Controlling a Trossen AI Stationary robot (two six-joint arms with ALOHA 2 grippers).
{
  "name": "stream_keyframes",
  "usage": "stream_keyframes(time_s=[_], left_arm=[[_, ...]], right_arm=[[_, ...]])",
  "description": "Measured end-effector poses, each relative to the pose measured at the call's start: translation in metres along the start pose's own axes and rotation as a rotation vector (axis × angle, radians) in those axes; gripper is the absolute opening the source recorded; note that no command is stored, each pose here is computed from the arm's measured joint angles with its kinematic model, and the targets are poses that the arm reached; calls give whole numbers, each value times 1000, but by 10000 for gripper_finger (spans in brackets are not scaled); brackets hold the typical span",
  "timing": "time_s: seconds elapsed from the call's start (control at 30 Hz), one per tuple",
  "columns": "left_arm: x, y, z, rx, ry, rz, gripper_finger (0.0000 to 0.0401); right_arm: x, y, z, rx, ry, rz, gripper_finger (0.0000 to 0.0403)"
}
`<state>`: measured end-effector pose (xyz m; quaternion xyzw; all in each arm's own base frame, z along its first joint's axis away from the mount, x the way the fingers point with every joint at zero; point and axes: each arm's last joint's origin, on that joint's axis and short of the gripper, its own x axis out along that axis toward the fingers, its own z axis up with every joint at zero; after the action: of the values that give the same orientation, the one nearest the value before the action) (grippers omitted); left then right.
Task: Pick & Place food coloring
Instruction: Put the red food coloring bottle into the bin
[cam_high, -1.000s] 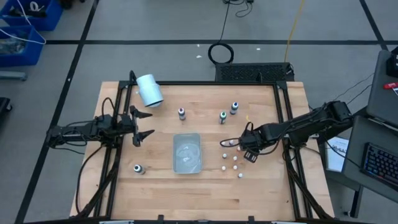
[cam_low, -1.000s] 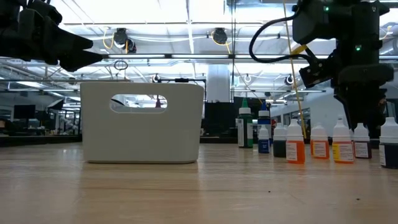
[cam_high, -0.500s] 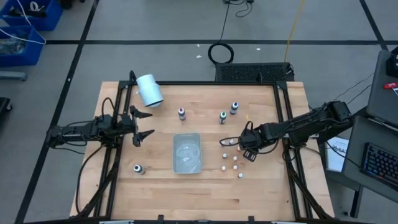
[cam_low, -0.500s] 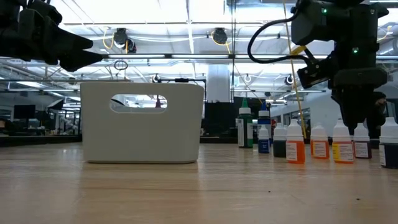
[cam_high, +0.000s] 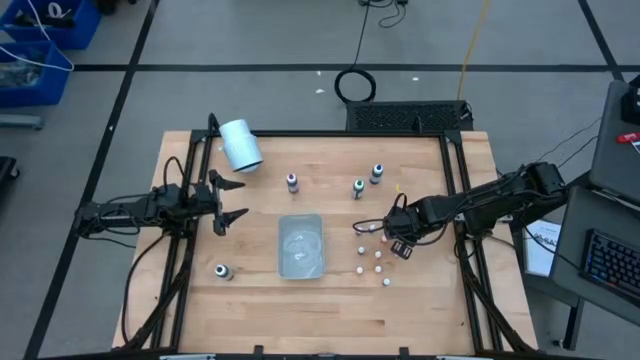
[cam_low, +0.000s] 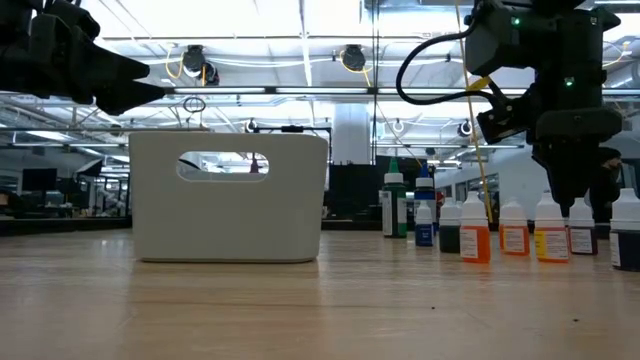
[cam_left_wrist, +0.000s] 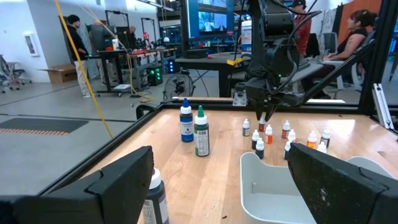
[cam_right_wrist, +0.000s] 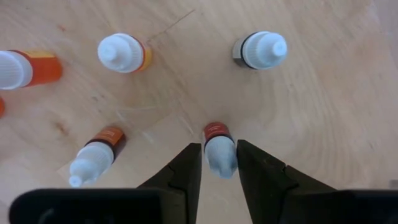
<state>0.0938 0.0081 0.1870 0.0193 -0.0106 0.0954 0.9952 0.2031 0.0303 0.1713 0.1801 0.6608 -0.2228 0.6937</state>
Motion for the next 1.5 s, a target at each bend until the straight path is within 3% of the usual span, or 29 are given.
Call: stream_keyframes(time_s=[0.4, 0.73, 0.9, 1.07, 1.33, 1.5], left_arm=[[0, 0, 0, 0, 0, 0, 365], [0, 0, 0, 0, 0, 0, 365], [0, 0, 0, 0, 0, 0, 365], [0, 0, 0, 0, 0, 0, 365], [0, 0, 0, 0, 0, 0, 365], [0, 0, 0, 0, 0, 0, 365]], right_arm=[[7, -4, -5, 1, 31, -26, 89], [12, -5, -9, -5, 67, 3, 47], [12, -4, -8, -2, 61, 22, 44], [12, -2, -9, 3, 107, 83, 63], [12, -2, -9, 11, 104, 80, 127], [12, -4, -6, 27, 100, 76, 145]])
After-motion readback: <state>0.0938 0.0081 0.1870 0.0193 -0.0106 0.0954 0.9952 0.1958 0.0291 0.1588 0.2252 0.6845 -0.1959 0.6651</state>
